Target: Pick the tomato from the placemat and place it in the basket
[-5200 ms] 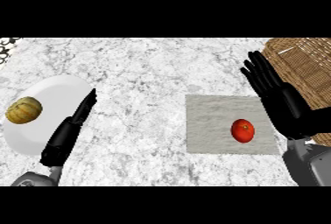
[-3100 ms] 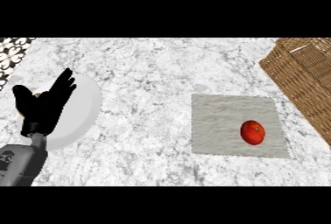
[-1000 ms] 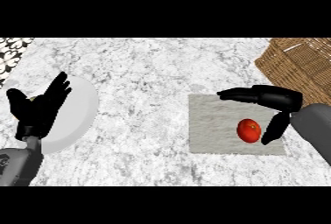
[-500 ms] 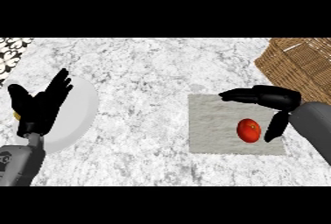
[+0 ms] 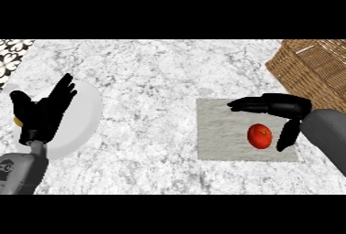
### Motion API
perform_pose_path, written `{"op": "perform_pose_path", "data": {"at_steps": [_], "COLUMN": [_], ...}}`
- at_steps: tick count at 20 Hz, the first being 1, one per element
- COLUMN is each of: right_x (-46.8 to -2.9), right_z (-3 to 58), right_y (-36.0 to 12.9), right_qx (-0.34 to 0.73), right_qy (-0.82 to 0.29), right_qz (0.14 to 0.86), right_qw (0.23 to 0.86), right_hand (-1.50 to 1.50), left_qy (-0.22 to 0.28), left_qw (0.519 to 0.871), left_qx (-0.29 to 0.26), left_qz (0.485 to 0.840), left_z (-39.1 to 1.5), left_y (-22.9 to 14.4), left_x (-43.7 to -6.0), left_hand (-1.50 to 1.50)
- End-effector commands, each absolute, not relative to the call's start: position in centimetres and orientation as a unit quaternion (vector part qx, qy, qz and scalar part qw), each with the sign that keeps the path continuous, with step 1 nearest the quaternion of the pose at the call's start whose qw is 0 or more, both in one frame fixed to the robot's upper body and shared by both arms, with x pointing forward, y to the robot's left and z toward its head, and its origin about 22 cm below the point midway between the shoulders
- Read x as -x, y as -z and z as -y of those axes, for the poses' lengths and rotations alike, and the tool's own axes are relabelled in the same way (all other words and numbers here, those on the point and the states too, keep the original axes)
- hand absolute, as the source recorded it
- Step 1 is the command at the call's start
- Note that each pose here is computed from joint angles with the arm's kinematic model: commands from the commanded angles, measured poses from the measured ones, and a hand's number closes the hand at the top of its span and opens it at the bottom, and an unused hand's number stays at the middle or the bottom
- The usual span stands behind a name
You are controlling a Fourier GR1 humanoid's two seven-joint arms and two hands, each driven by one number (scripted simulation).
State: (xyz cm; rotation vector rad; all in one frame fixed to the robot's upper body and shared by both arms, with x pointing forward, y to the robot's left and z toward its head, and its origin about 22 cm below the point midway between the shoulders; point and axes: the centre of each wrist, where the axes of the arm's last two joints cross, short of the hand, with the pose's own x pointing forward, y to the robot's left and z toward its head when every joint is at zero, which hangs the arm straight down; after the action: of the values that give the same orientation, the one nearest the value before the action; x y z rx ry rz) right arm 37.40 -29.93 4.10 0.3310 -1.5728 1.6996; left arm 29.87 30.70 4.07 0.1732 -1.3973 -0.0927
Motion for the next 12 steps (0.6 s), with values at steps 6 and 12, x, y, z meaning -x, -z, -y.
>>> {"op": "perform_pose_path", "data": {"at_steps": [6,12], "right_x": [-37.9,-36.1], "right_z": [30.3,30.0], "right_y": [-2.4,-0.8], "right_qx": [-0.199,-0.195], "right_qy": [-0.664,-0.693], "right_qz": [0.617,0.609], "right_qw": [0.372,0.332], "right_hand": [-1.5,1.5], "left_qy": [0.04,0.04], "left_qw": [0.762,0.767], "left_qx": [-0.08,-0.079], "left_qz": [0.641,0.636], "left_z": [-30.8,-31.1], "left_y": [-4.9,-3.8], "left_x": [-29.9,-28.5], "left_hand": [0.0,0.0]}}
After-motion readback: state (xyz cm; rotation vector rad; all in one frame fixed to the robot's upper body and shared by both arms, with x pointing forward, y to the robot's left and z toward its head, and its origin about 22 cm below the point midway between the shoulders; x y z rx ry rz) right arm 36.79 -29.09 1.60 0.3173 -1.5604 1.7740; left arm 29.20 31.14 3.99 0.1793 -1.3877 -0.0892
